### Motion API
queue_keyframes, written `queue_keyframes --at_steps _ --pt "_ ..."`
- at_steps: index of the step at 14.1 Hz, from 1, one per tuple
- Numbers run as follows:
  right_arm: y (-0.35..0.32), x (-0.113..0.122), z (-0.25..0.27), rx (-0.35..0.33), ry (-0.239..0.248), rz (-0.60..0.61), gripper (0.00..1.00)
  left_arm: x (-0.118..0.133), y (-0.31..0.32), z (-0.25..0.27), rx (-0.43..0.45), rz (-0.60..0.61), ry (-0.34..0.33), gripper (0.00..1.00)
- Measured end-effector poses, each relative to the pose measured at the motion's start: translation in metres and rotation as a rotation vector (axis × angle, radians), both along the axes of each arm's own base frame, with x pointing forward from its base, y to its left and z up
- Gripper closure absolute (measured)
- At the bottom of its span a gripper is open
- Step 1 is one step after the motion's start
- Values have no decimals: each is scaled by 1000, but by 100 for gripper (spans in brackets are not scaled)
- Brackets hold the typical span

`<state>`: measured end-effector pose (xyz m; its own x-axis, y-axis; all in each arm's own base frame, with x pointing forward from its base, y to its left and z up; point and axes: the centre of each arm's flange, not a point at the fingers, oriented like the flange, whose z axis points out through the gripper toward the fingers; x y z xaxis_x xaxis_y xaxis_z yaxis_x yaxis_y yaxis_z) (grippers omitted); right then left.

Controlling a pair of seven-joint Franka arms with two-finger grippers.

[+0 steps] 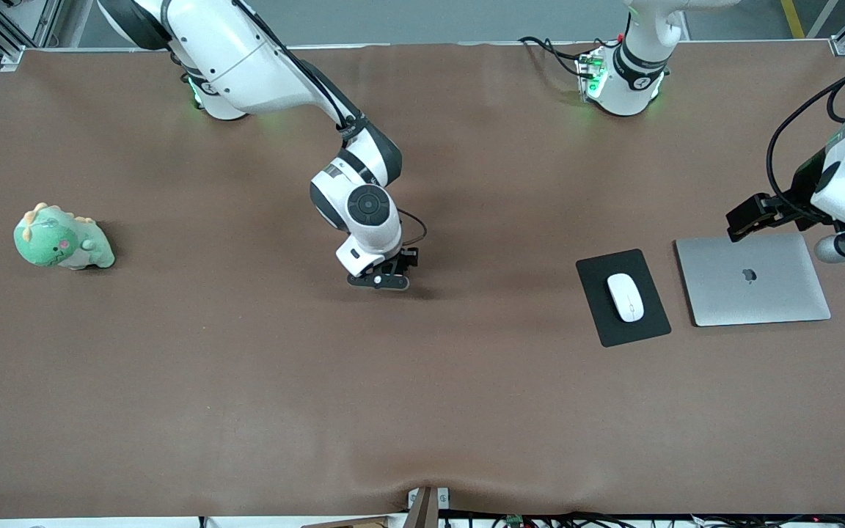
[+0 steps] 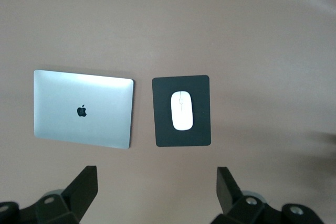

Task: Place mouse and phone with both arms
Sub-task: 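Raise the left gripper away while the right gripper grasps the phone, then carry the black phone with the right gripper toward the green plush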

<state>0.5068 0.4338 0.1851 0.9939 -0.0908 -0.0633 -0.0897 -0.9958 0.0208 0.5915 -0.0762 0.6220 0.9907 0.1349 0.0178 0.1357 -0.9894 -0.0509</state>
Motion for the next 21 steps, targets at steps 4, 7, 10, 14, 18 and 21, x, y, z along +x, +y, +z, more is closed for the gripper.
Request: queue_keyframes --at_steps 4,7,10,14,18,21 --pt "-25 17 49 -49 22 -38 19 -2 8 3 2 2 6 0" --pt "-50 29 84 -74 34 -77 19 -1 25 4 2 -25 8 0" --pt "-74 39 108 -89 50 -85 19 -5 39 13 2 -32 -5 0" --pt "-127 51 130 -56 84 -88 19 -24 24 25 10 -60 -23 0" --pt "-178 46 137 -60 105 -69 19 -55 15 19 -41 -74 -24 0" --pt "-216 40 138 -66 123 -73 19 -68 22 21 -49 -95 -28 0"
